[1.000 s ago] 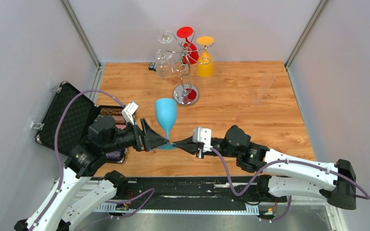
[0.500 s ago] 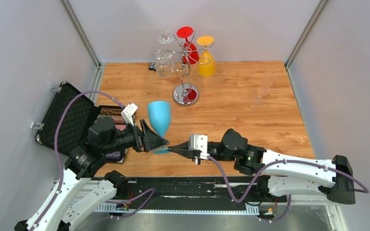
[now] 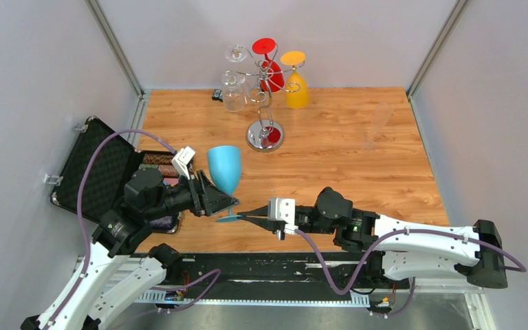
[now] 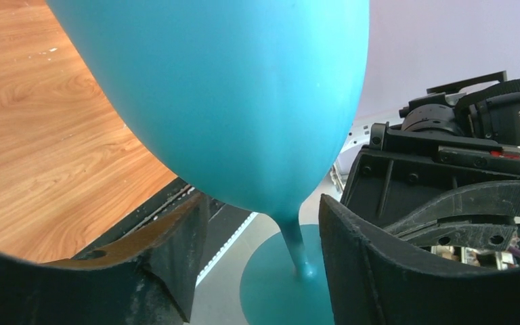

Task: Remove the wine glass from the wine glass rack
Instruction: Place the wine glass at the center of the board.

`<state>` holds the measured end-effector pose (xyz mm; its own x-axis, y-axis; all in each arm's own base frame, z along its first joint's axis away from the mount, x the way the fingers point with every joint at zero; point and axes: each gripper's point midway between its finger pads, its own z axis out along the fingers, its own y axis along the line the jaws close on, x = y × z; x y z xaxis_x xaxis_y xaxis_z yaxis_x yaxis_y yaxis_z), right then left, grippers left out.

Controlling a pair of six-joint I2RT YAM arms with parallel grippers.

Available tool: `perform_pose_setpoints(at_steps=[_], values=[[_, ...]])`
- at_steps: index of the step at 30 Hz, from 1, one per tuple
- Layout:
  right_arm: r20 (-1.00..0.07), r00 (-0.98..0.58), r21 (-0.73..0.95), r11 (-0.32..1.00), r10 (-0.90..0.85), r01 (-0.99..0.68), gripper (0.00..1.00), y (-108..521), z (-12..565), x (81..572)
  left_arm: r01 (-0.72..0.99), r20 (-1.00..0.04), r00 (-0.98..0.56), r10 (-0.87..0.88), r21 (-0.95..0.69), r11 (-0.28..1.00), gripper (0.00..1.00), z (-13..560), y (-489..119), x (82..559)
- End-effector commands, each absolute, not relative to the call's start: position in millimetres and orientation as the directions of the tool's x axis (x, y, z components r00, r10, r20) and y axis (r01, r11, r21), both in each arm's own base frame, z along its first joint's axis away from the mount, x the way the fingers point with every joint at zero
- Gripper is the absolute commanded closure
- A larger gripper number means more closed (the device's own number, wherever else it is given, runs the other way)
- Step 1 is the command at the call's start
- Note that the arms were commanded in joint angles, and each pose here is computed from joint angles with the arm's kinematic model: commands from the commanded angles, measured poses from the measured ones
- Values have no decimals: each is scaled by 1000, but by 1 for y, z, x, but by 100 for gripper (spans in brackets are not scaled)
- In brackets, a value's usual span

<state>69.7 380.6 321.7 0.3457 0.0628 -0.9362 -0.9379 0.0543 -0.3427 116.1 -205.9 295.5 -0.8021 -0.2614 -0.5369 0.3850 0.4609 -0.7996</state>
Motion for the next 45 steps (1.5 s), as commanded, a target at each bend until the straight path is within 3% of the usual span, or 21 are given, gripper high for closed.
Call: perform_pose_setpoints(at_steps=[1,6,17,24,35,45], values=[[-915,378,-369,91,141,-925,100,381,356,69,432,-570,-776,-271,-792,432,37,307,-208,117],[-919,371,-361,87,135,-928,100,383,353,69,448,-578,-770,-270,-792,416,62,311,-209,116],[-925,359,-350,95,123,-932,100,385,351,70,499,-595,-756,-273,-793,348,100,326,-213,109],[-933,346,-337,94,101,-937,75,380,349,69,522,-616,-741,-265,-778,349,100,328,-212,108],[-942,332,-314,212,53,-925,55,351,356,86,523,-642,-742,-192,-734,433,100,304,-205,106],[-979,195,-204,337,-61,-919,39,331,369,111,582,-679,-732,-61,-669,463,100,279,-196,89]])
